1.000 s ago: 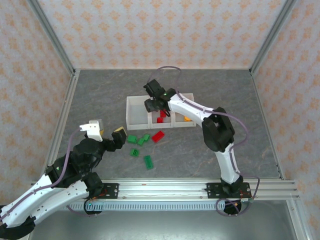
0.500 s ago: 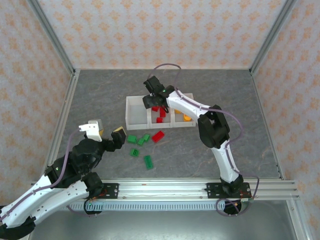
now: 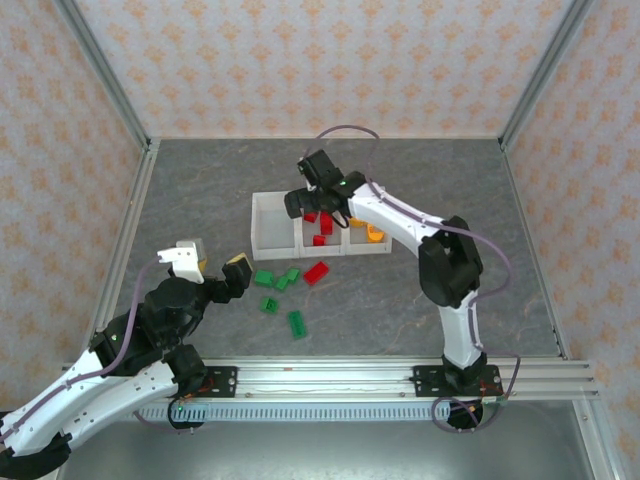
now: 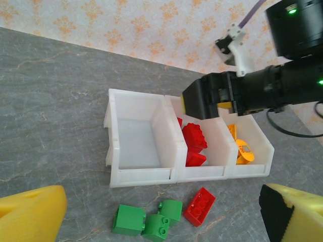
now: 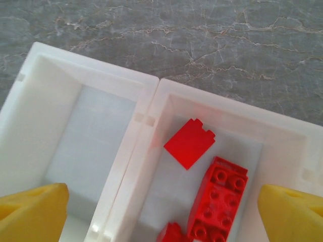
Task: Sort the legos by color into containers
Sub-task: Place the lego in the container, then pick up the lego from the center of the table, then place the lego in the container, then pick up the lego from the middle-left of the table.
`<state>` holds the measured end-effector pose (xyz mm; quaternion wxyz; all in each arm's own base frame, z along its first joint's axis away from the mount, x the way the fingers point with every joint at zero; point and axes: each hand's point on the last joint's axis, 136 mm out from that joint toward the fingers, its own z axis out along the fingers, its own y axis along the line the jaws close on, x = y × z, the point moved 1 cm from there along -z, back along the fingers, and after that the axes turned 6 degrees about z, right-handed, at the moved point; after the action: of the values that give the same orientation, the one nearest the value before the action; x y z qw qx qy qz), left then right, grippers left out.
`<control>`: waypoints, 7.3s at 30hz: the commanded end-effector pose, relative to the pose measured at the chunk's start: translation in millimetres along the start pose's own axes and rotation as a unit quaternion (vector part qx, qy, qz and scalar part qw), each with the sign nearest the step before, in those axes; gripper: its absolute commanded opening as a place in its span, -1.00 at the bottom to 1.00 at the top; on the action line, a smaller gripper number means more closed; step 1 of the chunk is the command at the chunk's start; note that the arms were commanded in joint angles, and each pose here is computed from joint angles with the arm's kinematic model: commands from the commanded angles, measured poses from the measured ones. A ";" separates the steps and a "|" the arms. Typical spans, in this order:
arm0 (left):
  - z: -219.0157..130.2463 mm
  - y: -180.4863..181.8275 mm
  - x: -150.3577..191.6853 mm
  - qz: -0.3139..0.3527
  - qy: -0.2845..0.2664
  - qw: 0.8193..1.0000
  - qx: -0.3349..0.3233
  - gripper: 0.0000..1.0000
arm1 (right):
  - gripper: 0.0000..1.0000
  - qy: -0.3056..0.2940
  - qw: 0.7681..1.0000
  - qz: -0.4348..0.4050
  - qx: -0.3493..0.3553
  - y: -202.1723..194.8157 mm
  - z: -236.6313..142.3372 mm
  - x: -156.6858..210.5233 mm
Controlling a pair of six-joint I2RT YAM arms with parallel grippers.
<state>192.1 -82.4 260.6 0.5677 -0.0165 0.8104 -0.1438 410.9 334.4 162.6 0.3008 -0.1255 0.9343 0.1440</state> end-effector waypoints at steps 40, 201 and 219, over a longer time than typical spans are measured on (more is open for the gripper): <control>5.0 -3.7 6.8 0.011 0.010 1.000 0.005 0.98 | 0.67 -0.012 0.951 0.243 0.189 7.7 -0.6 166.2; 71.5 -66.9 260.2 -0.004 0.409 0.886 -0.219 -0.01 | 1.00 -0.144 0.973 0.072 0.165 -131.0 -136.1 66.0; 96.6 -80.5 150.8 0.035 0.256 0.947 -0.189 -0.56 | 1.00 -0.218 0.947 0.127 0.197 -148.9 -174.6 52.4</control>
<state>193.9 -224.7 84.4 0.2789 -0.0710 0.9577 -0.0046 330.0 146.2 212.7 0.4584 0.0471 0.8873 0.0175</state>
